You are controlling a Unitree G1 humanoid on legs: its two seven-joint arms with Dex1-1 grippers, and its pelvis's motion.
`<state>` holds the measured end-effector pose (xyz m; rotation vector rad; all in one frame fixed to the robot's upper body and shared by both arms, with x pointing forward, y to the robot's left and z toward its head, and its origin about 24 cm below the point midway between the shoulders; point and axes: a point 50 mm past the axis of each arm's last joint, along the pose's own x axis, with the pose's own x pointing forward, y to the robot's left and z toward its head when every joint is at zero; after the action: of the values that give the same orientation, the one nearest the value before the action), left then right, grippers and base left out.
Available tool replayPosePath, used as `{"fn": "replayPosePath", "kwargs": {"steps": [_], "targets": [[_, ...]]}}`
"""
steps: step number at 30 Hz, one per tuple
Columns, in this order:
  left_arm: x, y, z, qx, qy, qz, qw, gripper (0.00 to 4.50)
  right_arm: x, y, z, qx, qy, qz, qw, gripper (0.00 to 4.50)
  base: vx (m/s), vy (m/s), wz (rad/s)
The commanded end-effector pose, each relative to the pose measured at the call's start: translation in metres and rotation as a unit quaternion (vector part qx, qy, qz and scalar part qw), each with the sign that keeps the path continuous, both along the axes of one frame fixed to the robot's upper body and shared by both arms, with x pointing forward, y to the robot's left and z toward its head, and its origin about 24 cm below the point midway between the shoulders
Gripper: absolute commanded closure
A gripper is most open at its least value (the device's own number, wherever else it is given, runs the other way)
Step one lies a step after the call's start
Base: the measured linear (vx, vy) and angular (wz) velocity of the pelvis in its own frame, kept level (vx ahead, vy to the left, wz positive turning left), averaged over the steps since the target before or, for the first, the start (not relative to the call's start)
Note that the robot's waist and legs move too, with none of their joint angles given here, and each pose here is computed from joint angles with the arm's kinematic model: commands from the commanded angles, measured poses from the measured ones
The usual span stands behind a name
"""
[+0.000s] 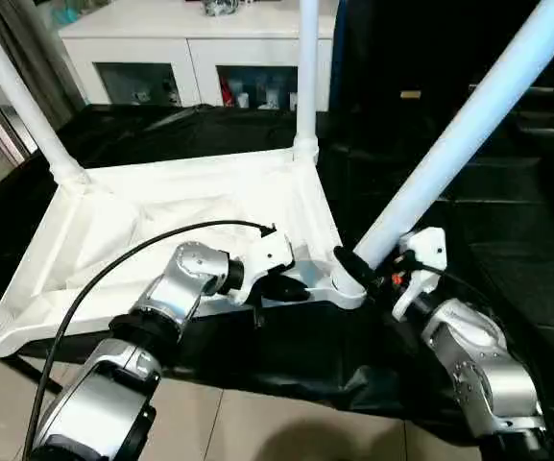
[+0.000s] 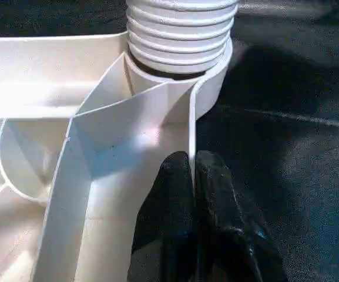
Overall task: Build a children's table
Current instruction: Insert table leg to table base
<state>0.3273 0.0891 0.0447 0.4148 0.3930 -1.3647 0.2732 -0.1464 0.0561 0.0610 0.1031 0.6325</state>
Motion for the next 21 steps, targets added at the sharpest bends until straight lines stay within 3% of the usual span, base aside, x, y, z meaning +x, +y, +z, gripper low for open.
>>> {"fn": "replayPosePath", "kwargs": {"steps": [1,15,21], "targets": [[0.009,0.002,0.009,0.002,-0.028,0.027,0.999,4.5,-0.01,0.012,-0.016,-0.026,0.044,0.044,0.998,2.57,0.0,0.0,0.0],[-0.002,0.003,0.005,0.007,-0.029,0.006,1.0,4.5,0.009,0.021,-0.016,-0.047,0.08,0.095,0.991,2.58,0.0,0.0,0.0],[-0.006,0.004,0.005,0.017,-0.035,-0.02,0.999,4.5,0.01,0.02,-0.022,-0.071,0.098,0.133,0.984,2.58,0.0,0.0,0.0]]}}
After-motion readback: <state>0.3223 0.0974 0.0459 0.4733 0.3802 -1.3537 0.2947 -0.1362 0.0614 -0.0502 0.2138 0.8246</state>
